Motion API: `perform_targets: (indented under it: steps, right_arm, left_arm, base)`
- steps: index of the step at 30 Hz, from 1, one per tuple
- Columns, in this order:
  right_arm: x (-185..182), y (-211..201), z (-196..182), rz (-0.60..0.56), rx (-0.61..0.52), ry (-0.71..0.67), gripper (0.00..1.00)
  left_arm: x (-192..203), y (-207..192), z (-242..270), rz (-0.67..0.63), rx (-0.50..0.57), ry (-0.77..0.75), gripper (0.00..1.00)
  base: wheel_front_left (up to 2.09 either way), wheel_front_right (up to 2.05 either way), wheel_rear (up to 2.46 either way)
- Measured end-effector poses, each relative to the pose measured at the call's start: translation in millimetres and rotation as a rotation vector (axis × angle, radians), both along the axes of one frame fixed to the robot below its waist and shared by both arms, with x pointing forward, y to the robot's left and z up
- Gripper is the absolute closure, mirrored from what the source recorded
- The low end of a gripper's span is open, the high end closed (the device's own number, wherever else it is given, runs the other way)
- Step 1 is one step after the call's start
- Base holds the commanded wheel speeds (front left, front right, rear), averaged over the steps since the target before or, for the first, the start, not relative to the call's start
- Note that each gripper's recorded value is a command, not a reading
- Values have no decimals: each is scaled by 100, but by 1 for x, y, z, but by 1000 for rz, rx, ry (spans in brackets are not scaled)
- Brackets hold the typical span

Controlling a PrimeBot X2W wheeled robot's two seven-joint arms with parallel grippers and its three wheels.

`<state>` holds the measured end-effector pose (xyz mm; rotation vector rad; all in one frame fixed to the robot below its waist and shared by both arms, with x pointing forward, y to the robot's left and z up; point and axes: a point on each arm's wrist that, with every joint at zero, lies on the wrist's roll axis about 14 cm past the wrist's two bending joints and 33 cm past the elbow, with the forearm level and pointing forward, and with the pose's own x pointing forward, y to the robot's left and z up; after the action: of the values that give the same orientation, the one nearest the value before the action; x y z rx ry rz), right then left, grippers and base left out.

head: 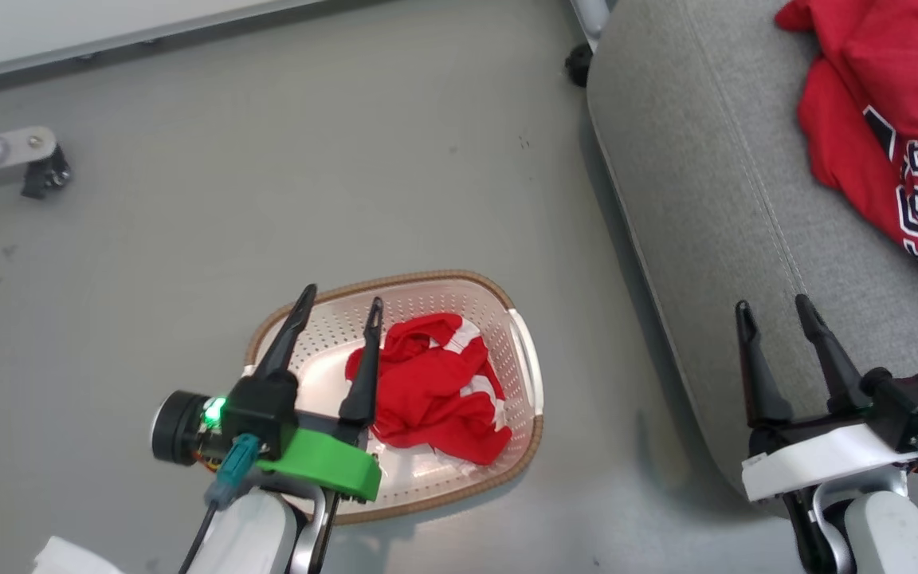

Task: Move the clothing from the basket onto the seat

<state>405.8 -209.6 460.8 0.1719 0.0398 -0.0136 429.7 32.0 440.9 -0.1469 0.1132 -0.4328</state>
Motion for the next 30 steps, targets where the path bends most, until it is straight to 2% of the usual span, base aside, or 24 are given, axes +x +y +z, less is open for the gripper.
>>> perform_targets:
  steps: [9, 14, 23, 30]
  right_arm:
    - [-7, 76, 30, 209, 37, -83, 0]
    - [-13, 96, 55, 266, 22, -154, 0]
    - [-32, 95, 92, 256, -4, -262, 0]
    - [-54, 85, 80, 228, -26, -227, 0]
  left_arm:
    - [-37, 83, 48, 280, -17, -100, 0]
    - [-60, 112, 82, 352, -32, -202, 0]
    - [-100, 122, 102, 358, 13, -282, 0]
    - [-117, 117, 94, 332, 46, -269, 0]
  base:
    - [0, 0, 0]
    - [0, 0, 0]
    - [0, 0, 0]
    - [0, 0, 0]
